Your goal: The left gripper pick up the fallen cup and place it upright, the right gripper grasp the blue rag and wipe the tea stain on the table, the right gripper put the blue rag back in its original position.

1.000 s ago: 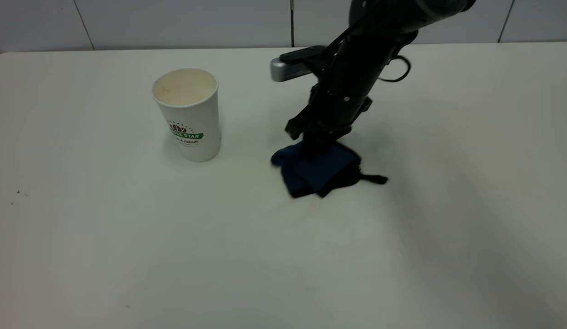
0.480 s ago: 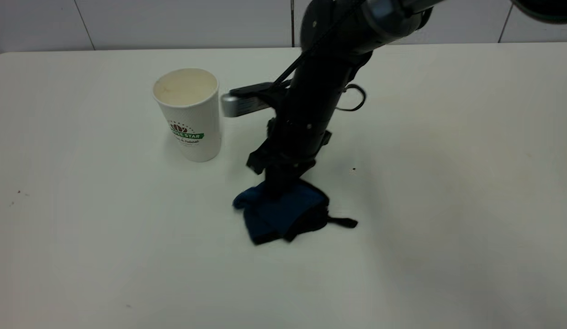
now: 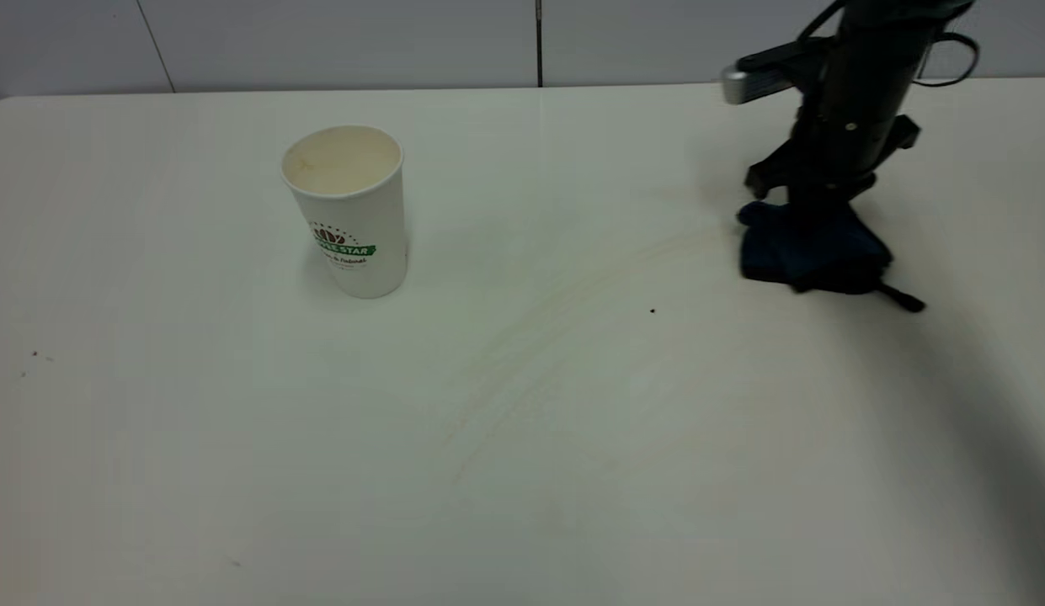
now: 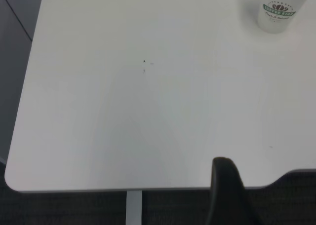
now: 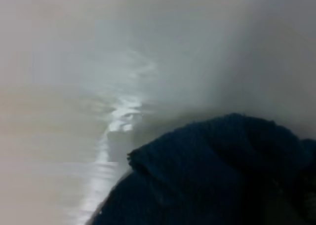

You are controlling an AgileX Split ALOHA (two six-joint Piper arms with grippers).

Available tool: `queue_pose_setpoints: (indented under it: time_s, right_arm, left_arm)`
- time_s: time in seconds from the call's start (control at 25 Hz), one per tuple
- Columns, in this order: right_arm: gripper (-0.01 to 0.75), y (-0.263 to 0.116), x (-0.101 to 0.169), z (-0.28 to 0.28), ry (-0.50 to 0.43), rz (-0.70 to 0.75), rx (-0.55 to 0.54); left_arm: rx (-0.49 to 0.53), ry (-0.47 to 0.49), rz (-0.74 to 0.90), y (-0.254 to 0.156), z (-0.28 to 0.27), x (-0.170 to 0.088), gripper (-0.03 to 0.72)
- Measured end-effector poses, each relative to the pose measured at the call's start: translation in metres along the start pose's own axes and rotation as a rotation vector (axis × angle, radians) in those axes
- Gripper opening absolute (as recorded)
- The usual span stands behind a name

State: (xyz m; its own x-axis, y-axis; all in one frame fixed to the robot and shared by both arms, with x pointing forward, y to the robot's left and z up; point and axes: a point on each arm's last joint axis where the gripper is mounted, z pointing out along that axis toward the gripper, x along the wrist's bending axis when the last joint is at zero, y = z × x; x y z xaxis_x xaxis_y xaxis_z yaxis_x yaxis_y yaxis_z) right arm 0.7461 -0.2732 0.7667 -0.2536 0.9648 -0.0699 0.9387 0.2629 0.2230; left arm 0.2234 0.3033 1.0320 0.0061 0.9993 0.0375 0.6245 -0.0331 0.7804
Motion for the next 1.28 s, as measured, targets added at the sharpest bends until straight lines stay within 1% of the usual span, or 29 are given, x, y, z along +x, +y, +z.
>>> queue_pose_setpoints:
  time_s: [0.08,0.16,0.28,0.36,0.44,0.52,0.6,0.64,0.72,0.8,0.84,0.92,1.0,1.08,1.24,1.28]
  right_arm:
    - [0.081,-0.004,-0.013,0.0,-0.004,0.034,0.013]
    - [0.089,-0.004,-0.015,-0.002,-0.001,0.046,0.011]
    - [0.162,-0.001,-0.015,-0.007,-0.001,0.051,-0.002]
    - [0.274,-0.002,-0.016,-0.013,0.002,0.059,0.008]
    - [0.4,-0.005,-0.016,-0.024,0.011,0.078,0.067]
    - [0.524,-0.002,-0.017,-0.05,0.019,0.093,0.094]
    - [0.597,0.006,-0.018,-0.088,0.034,0.114,0.073]
    - [0.617,0.012,-0.017,-0.113,0.043,0.121,0.039]
    - [0.622,0.019,-0.013,-0.166,0.057,0.128,-0.036]
    - [0.603,0.014,-0.003,-0.212,0.072,0.12,-0.088]
    - [0.588,0.01,0.002,-0.238,0.075,0.111,-0.119]
    - [0.554,-0.01,0.016,-0.273,0.084,0.09,-0.129]
    - [0.534,-0.037,0.029,-0.307,0.09,0.069,-0.145]
    - [0.524,-0.071,0.041,-0.325,0.098,0.052,-0.13]
    - [0.522,-0.147,0.052,-0.355,0.096,0.053,-0.129]
    - [0.522,-0.166,0.054,-0.365,0.091,0.059,-0.147]
  left_arm:
    - [0.0,0.0,0.0,0.0,0.0,0.0,0.454]
    - [0.0,0.0,0.0,0.0,0.0,0.0,0.454]
    - [0.0,0.0,-0.001,0.0,0.0,0.0,0.454]
    - [0.0,0.0,-0.001,0.0,0.0,0.0,0.454]
    - [0.0,0.0,-0.001,0.0,0.0,0.0,0.454]
    - [0.0,0.0,-0.001,0.0,0.0,0.0,0.454]
    - [0.0,0.0,-0.001,0.0,0.0,0.0,0.454]
    - [0.0,0.0,-0.001,0.0,0.0,0.0,0.454]
    - [0.0,0.0,-0.001,0.0,0.0,0.0,0.454]
    - [0.0,0.0,-0.001,0.0,0.0,0.0,0.454]
    - [0.0,0.0,-0.001,0.0,0.0,0.0,0.454]
    - [0.0,0.0,-0.001,0.0,0.0,0.0,0.454]
    - [0.0,0.0,-0.001,0.0,0.0,0.0,0.454]
    - [0.0,0.0,-0.001,0.0,0.0,0.0,0.454]
    - [0.0,0.0,-0.001,0.0,0.0,0.0,0.454]
    - [0.0,0.0,-0.001,0.0,0.0,0.0,0.454]
